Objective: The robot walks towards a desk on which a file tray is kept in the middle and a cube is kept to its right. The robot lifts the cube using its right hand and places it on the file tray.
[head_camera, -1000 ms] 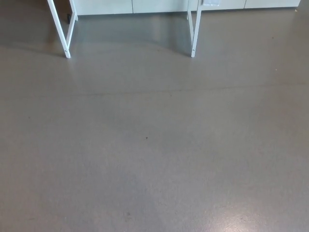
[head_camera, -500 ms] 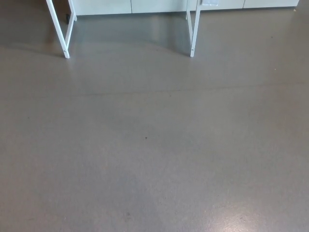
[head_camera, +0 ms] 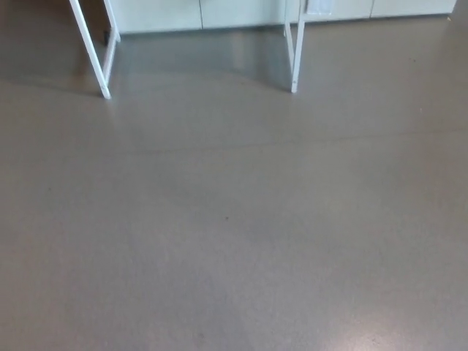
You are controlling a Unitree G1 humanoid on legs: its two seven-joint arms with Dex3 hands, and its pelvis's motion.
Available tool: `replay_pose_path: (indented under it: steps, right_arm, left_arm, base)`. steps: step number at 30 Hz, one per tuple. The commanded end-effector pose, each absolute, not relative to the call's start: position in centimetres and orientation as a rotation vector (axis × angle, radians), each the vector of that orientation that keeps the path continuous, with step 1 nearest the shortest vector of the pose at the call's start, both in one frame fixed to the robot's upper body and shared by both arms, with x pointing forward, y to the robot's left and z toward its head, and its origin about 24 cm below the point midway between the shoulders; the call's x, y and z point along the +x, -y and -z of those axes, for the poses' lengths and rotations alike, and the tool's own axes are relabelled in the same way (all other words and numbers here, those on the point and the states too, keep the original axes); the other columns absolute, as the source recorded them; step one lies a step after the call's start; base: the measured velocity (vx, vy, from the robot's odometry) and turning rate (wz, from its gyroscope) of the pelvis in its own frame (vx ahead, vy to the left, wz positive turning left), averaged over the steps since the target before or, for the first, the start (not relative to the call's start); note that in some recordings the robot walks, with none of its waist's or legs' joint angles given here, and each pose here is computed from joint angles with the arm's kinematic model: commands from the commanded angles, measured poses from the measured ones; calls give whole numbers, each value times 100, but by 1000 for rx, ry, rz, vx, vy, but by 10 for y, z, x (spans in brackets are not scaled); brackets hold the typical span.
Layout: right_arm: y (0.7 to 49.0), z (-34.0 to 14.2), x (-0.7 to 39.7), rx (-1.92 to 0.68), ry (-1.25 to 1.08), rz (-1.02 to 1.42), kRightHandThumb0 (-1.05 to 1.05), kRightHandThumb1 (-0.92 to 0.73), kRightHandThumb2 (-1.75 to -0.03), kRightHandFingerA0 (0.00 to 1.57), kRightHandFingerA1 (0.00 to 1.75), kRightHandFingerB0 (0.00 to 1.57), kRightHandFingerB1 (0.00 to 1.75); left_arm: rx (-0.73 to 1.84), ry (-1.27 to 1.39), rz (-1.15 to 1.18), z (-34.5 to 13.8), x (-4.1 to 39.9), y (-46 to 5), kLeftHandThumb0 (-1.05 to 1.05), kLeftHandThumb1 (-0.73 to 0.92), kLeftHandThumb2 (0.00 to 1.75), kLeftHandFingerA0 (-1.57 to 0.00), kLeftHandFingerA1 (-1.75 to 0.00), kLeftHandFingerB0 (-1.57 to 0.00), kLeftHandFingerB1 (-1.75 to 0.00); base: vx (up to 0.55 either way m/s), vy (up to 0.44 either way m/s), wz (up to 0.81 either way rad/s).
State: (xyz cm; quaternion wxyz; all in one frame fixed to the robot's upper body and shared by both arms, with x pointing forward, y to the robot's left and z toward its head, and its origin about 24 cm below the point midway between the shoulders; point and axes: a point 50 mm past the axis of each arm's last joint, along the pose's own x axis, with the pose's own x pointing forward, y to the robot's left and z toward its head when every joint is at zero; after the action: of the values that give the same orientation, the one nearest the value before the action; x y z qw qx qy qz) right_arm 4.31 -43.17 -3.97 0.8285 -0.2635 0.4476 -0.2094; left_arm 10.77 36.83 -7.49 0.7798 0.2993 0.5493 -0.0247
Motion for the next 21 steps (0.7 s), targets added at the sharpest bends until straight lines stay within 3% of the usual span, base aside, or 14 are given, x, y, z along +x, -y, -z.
replay_pose_path:
  steps: [1,8,14,21]
  right_arm:
    - [437,33,31,-579,-942,446,-54,-51,-83,63,61,32,46]
    - [436,34,28,-580,-952,441,-54,-51,-83,63,61,32,46]
    - [436,34,28,-580,-951,441,-54,-51,-83,63,61,32,46]
    - [436,35,24,-580,-961,440,-54,-51,-83,63,61,32,46]
  left_arm:
    - [673,-1247,67,77,90,-371,-47,72,60,-46,-68,-41,-51]
    - [675,-1258,68,78,85,-372,-47,72,60,-46,-68,-41,-51]
    - [675,-1258,68,78,86,-372,-47,72,60,-46,-68,-41,-51]
    - [677,-1267,71,79,82,-372,-47,72,60,-46,-68,-41,-51]
  base:
    - [0,0,0]
    - [43,82,-10]
    - [159,319,-24]
    - [208,-43,6]
